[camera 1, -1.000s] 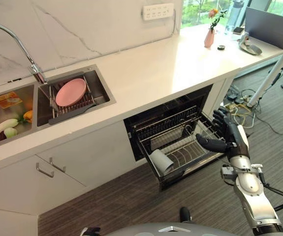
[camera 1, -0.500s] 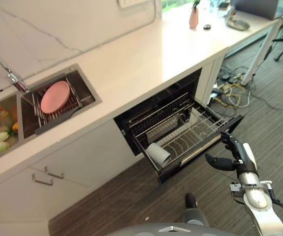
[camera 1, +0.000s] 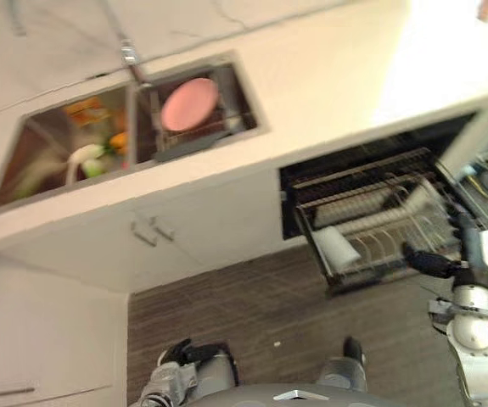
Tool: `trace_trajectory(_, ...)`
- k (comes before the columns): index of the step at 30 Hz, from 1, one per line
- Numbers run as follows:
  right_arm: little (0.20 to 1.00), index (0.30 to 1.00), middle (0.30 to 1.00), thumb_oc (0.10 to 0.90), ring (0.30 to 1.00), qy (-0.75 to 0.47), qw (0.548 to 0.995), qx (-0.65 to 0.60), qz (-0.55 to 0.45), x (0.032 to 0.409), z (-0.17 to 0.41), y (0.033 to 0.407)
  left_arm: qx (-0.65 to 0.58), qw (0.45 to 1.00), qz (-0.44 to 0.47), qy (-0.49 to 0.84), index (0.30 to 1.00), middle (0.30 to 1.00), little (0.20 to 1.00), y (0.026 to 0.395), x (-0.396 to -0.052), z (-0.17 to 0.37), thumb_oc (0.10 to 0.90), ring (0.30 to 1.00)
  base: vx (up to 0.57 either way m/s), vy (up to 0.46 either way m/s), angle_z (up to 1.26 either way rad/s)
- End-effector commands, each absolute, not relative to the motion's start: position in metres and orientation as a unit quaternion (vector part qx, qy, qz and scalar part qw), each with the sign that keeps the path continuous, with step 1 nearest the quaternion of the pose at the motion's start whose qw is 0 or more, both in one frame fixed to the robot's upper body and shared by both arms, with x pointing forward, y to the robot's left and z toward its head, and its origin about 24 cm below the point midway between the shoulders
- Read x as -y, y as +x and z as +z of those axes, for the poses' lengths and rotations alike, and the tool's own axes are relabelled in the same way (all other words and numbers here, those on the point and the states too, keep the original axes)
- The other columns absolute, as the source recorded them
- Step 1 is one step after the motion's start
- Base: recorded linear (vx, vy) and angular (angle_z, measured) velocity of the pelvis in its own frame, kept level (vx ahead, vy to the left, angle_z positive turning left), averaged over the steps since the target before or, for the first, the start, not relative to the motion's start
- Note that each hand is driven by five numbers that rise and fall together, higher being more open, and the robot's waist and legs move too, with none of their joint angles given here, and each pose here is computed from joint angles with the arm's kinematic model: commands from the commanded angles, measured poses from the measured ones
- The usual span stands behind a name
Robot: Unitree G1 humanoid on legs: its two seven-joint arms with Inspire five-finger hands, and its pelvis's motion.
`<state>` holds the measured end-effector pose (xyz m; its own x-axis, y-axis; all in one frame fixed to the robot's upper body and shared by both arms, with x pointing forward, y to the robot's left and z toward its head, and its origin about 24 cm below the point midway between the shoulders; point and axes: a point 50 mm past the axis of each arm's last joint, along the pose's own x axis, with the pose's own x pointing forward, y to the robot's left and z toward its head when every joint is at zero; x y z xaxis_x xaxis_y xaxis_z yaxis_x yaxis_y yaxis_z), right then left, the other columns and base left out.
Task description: Place the dishes in the dishwasher.
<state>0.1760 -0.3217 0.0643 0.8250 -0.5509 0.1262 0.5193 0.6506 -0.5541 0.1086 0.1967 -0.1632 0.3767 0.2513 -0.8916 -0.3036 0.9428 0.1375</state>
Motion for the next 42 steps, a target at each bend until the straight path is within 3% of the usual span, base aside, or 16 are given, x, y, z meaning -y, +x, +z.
trace_trajectory(1,0.900,0.900,0.900,0.800,0.900,-0.293,0.886,0.140,-0.332,0.313,0.126,0.196,-0.610,0.772,0.158,0.090,0.900,0.900,0.900,0.049,-0.227,-0.170,0.800,0.900,0.23,0.856,0.65)
trace_trajectory(4,0.900,0.900,0.900,0.800,0.900,-0.224,0.906,0.145,-0.328,0.303,0.117,0.202,-0.595,0.780,0.178,0.084,0.900,0.900,0.900,0.057,-0.239,-0.166,0.800,0.900,0.08,0.524,0.09)
trace_trajectory(12,0.900,0.900,0.900,0.800,0.900,-0.215,0.903,0.199,-0.315,0.294,0.136,0.206,-0.630,0.753,0.174,0.076,0.900,0.900,0.900,0.040,-0.235,-0.170,0.800,0.900,0.09,0.340,-0.14)
trace_trajectory(24,0.900,0.900,0.900,0.800,0.900,-0.133,0.892,0.332,-0.277,0.264,0.176,0.204,-0.633,0.762,0.109,0.082,0.900,0.900,0.900,0.042,-0.207,-0.175,0.800,0.900,0.12,0.056,0.05)
trace_trajectory(31,0.900,0.900,0.900,0.800,0.900,-0.153,0.915,0.319,-0.197,0.249,0.176,0.216,-0.626,0.768,0.089,0.098,0.900,0.900,0.900,0.051,-0.208,-0.174,0.800,0.900,0.04,0.044,-0.35)
trace_trajectory(38,0.900,0.900,0.900,0.800,0.900,-0.154,0.928,0.287,-0.183,0.249,0.164,0.219,-0.614,0.775,0.105,0.109,0.900,0.900,0.900,0.059,-0.221,-0.171,0.800,0.900,0.04,-0.112,0.06)
trace_trajectory(42,0.900,0.900,0.900,0.800,0.900,-0.149,0.932,0.274,-0.185,0.252,0.159,0.220,-0.631,0.760,0.114,0.110,0.900,0.900,0.900,0.044,-0.228,-0.171,0.800,0.900,0.17,-0.229,0.07)
